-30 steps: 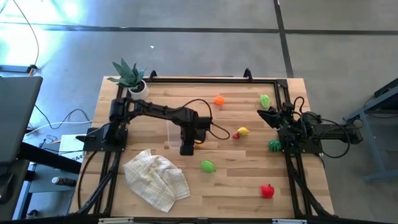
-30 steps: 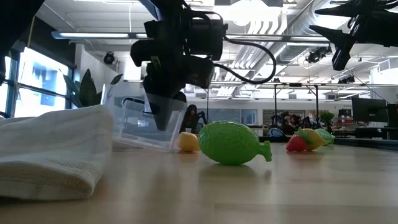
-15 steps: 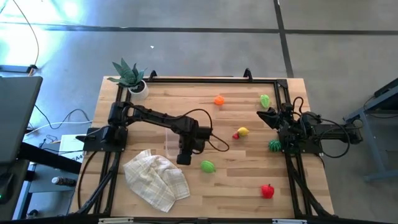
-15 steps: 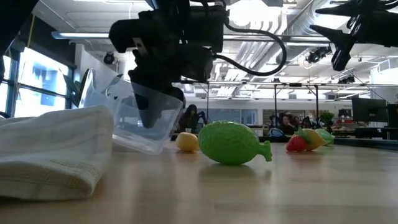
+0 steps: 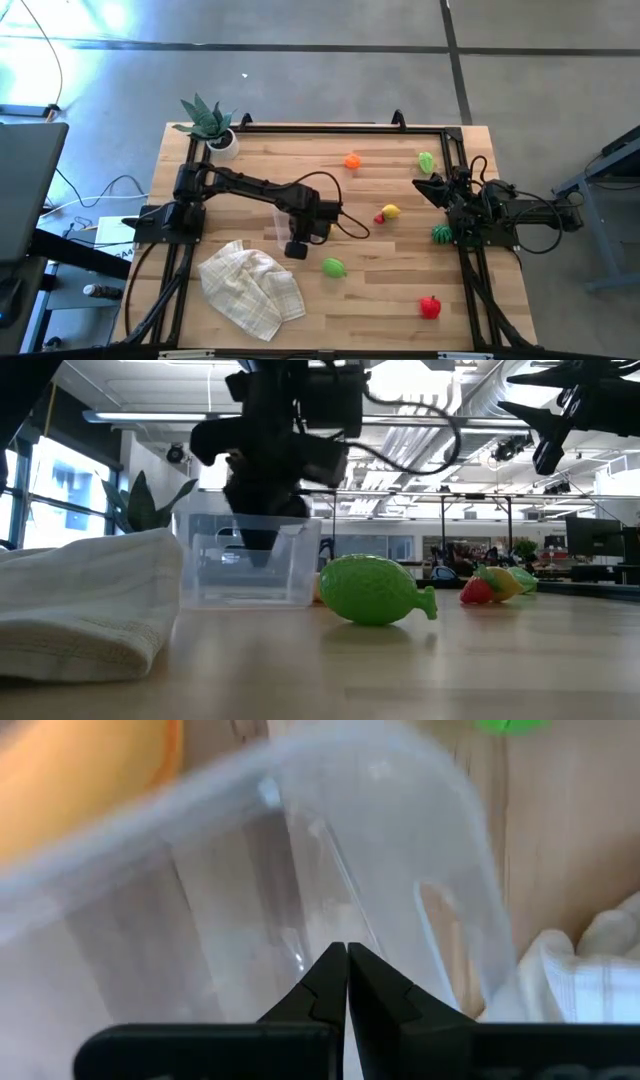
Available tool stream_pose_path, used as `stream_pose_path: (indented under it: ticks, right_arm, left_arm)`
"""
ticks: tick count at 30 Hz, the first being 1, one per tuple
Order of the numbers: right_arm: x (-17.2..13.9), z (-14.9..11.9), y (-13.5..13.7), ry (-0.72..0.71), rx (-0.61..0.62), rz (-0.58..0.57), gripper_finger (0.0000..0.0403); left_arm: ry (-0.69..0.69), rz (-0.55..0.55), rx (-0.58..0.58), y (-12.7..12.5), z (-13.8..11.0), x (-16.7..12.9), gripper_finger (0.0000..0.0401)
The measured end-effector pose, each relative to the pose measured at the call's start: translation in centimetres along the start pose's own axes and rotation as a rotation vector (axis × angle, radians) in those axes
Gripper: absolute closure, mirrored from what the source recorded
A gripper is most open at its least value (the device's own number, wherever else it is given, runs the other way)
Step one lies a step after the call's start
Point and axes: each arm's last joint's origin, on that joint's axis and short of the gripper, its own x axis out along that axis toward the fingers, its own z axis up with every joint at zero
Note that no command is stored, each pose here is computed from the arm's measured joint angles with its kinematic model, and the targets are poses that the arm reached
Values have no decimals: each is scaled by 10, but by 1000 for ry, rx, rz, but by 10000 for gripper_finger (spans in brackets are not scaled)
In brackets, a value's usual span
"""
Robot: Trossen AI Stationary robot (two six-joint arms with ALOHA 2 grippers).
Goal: Pick and placing Produce into tupperware
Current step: Prepare the transparent bin on the table
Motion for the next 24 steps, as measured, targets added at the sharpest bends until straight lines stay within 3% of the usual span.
stream_pose_path:
  ticks: [8, 14, 24]
  right_arm:
    - [0, 0, 0, 0, 0, -1, 277]
    - [0, 0, 0, 9, 0, 8, 277]
    - [0, -1, 0, 18, -10, 5, 277]
  left_arm:
    - [-68, 124, 45, 18, 10, -19, 398]
    - [-97, 29, 125, 24, 10, -20, 398]
    - [-132, -109, 351, 0, 14, -17, 398]
